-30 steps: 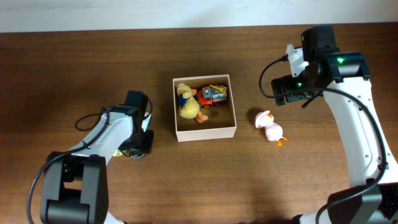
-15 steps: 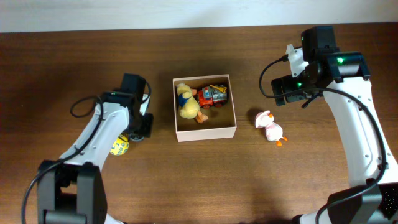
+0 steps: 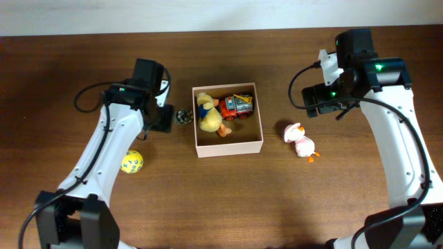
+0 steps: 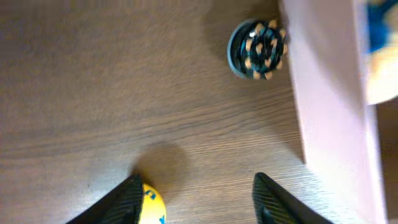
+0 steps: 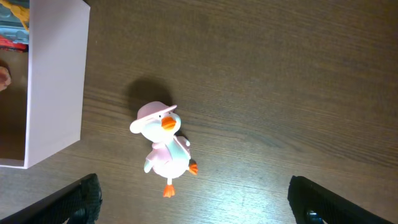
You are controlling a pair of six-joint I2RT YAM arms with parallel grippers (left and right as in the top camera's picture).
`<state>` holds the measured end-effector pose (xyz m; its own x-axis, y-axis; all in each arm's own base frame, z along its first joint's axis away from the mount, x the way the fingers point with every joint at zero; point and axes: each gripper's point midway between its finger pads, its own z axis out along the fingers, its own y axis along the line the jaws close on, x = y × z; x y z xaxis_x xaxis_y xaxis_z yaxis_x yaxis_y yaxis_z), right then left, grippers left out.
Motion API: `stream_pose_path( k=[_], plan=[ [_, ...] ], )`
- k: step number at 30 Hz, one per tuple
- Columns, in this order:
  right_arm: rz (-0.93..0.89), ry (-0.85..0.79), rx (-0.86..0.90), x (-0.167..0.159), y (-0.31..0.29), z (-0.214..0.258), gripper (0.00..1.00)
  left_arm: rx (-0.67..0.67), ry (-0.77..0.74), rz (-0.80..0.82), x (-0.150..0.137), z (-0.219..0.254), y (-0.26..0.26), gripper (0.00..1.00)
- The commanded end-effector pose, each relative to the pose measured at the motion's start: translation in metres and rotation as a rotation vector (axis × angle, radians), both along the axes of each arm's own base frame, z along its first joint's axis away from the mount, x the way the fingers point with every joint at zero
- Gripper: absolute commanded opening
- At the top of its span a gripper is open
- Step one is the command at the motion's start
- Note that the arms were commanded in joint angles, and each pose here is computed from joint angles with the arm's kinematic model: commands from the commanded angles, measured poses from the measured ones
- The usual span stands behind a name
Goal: Pack container
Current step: 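Lift the black wheel and carry it right toward the box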
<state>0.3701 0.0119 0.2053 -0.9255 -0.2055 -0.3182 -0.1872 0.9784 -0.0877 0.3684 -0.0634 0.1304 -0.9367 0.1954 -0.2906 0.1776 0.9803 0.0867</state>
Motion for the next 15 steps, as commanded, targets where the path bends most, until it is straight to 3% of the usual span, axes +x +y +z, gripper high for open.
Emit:
stream_pose_path(
  k=[1,6,15],
  plan=[
    [-0.017,-0.014,-0.008,0.001,-0.004,0.005,0.99,-0.009,-0.066,-0.002,0.008,0.017,-0.005,0.75],
    [-0.017,-0.014,-0.008,0.001,-0.004,0.005,0.99,-0.032,-0.131,-0.004,0.026,0.019,-0.01,0.84],
    [-0.017,-0.014,-0.008,0.001,-0.004,0.005,0.99,-0.054,-0.231,0.007,0.055,0.025,-0.012,0.84]
  ],
)
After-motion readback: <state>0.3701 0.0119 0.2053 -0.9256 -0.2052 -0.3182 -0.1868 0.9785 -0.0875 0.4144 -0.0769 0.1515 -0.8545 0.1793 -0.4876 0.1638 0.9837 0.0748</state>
